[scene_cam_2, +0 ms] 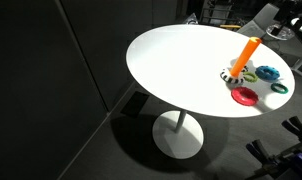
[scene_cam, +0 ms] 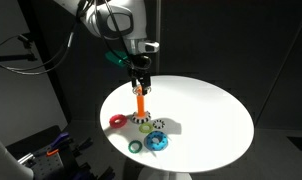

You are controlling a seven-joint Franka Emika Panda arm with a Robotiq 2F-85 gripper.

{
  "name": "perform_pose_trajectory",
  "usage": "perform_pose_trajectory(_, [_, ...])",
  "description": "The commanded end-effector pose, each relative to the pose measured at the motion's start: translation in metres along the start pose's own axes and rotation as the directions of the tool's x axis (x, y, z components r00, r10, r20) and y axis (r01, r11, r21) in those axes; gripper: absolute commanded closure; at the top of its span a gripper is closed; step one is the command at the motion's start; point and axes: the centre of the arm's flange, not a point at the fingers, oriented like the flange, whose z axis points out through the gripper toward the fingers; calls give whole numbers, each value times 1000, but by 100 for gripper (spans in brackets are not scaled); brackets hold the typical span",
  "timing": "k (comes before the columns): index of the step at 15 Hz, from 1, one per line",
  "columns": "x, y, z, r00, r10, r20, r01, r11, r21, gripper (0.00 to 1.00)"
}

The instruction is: Put the clear ring through the pole

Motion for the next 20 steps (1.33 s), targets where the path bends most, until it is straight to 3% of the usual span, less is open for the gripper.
perform_pose_trajectory(1, [12, -13, -15, 1000, 7, 5, -7, 1000, -10, 32])
perform_pose_trajectory(11, [32, -54, -12, 999, 0, 51, 1, 1000, -29, 32])
perform_pose_trajectory(20, [48, -69, 5, 995, 18, 93, -13, 998, -58, 32])
